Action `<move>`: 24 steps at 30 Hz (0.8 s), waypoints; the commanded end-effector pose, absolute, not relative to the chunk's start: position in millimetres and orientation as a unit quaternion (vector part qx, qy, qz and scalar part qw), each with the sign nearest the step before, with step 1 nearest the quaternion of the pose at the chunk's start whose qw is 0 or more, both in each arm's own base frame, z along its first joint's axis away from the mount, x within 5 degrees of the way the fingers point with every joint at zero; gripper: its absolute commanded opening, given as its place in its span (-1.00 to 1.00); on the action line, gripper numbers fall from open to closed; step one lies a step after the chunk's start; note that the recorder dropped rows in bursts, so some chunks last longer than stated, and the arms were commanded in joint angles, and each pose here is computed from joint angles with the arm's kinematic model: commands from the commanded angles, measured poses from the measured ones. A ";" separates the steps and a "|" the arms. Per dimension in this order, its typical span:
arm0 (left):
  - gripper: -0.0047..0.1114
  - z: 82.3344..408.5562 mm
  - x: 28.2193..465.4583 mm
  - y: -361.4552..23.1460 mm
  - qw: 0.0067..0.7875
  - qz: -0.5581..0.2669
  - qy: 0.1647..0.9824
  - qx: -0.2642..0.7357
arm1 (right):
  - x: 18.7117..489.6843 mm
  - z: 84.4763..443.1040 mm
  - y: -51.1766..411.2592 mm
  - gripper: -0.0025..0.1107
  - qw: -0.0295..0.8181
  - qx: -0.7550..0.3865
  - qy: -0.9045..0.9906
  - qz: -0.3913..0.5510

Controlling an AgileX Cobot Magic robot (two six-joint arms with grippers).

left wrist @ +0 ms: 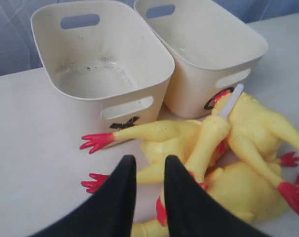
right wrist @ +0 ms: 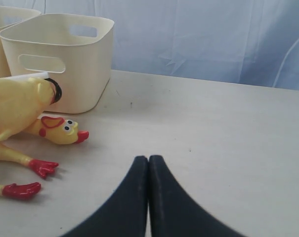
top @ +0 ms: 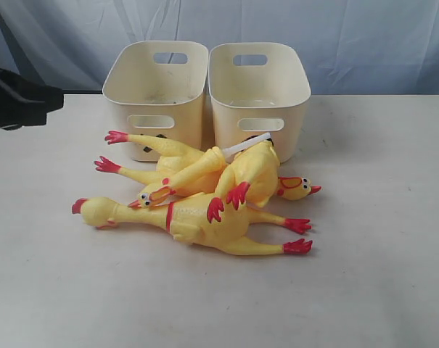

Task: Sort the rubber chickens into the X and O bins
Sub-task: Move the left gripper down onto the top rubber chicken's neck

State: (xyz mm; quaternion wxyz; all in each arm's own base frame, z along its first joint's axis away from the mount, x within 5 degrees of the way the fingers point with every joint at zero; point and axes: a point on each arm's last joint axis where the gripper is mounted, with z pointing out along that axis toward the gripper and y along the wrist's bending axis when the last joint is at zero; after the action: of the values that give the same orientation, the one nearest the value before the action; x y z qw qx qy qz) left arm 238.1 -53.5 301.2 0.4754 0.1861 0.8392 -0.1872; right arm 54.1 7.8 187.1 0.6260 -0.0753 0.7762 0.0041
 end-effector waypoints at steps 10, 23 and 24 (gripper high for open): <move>-0.61 256.5 282.9 -113.9 0.403 -0.105 0.789 0.451 | 54.0 186.2 7.4 -0.97 0.629 -0.072 0.774 0.003; -0.33 211.3 298.8 -165.6 0.386 -0.058 0.764 0.514 | 54.0 186.2 7.4 -0.97 0.629 -0.072 0.774 0.003; -0.28 209.2 299.0 -169.0 0.388 -0.052 0.762 0.515 | 54.0 186.2 7.4 -0.97 0.629 -0.072 0.774 0.003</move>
State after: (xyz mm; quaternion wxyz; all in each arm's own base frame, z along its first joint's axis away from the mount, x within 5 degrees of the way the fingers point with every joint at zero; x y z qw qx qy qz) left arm 297.0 -159.4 214.5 0.3817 0.5107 0.7674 -0.0675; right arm 54.1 7.8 187.1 0.6260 -0.0753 0.7762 0.0041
